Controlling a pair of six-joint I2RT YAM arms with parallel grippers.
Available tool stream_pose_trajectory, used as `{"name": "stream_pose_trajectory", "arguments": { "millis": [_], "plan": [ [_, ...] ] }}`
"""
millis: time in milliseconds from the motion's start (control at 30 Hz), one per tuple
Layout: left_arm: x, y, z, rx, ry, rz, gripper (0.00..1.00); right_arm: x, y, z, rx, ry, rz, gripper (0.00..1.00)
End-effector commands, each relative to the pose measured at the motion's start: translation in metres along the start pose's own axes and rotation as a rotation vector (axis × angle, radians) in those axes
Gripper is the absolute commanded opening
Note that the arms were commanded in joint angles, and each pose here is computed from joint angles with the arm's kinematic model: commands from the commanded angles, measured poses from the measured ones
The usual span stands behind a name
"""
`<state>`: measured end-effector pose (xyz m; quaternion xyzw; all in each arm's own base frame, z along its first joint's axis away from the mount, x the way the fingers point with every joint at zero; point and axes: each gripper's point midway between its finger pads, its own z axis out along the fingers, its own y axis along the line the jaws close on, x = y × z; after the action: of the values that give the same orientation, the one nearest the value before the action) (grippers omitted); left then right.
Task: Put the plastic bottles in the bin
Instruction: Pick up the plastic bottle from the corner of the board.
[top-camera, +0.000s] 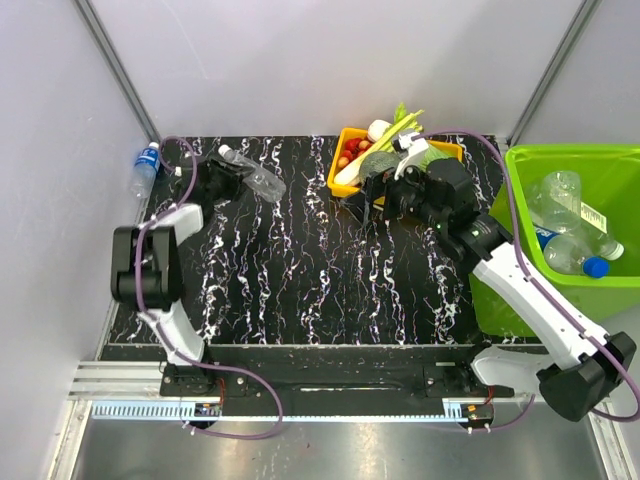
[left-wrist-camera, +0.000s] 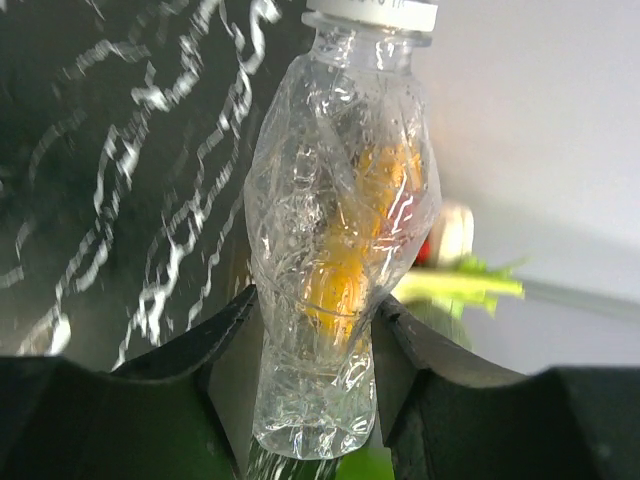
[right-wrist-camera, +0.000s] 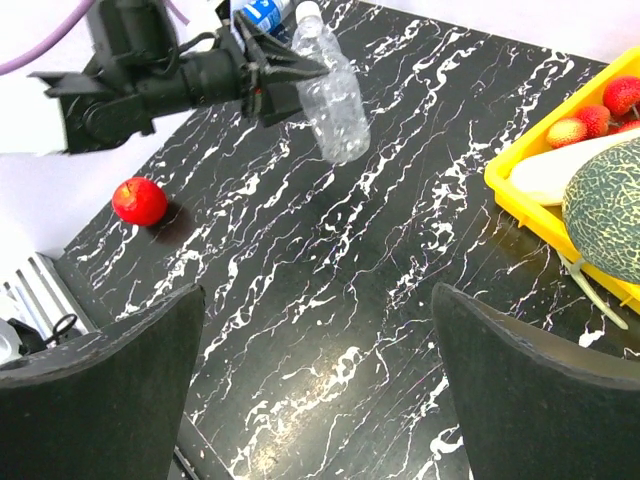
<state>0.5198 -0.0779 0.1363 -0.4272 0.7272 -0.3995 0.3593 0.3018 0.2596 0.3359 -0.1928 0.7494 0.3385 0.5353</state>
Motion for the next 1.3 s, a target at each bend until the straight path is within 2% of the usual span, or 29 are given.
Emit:
{"name": "stream_pose_trajectory", "arguments": {
  "millis": [0, 200, 300, 467, 633, 800, 967, 1267],
  "plan": [
    [0.049, -0.023, -0.058, 0.093, 0.120, 0.224, 0.27, -0.025, 0.008, -0.027, 0.029, -0.076, 0.019, 0.99],
    [0.113, -0.027, -0.124, 0.170, 0.302, 0.463, 0.29, -0.032, 0.012, -0.033, 0.035, -0.108, 0.127, 0.99],
    [0.137, -0.025, -0.155, 0.182, 0.385, 0.610, 0.29, -0.034, 0.027, -0.030, -0.046, -0.099, 0.161, 0.99],
    [0.162, -0.031, -0.209, 0.245, 0.430, 0.853, 0.31, -0.025, 0.048, -0.021, -0.170, -0.055, 0.248, 0.90],
    [0.178, -0.022, -0.235, 0.290, 0.480, 1.026, 0.32, -0.018, 0.072, 0.000, -0.281, -0.018, 0.301, 0.86],
    [0.195, -0.018, -0.249, 0.351, 0.501, 1.078, 0.32, -0.016, 0.100, 0.032, -0.293, 0.007, 0.301, 0.86],
    [0.198, -0.018, -0.262, 0.409, 0.474, 1.083, 0.32, 0.003, 0.088, 0.062, -0.198, 0.028, 0.368, 0.86],
    [0.207, -0.023, -0.273, 0.471, 0.497, 1.086, 0.33, 0.009, 0.108, 0.096, -0.269, 0.052, 0.384, 0.78]
  ]
}}
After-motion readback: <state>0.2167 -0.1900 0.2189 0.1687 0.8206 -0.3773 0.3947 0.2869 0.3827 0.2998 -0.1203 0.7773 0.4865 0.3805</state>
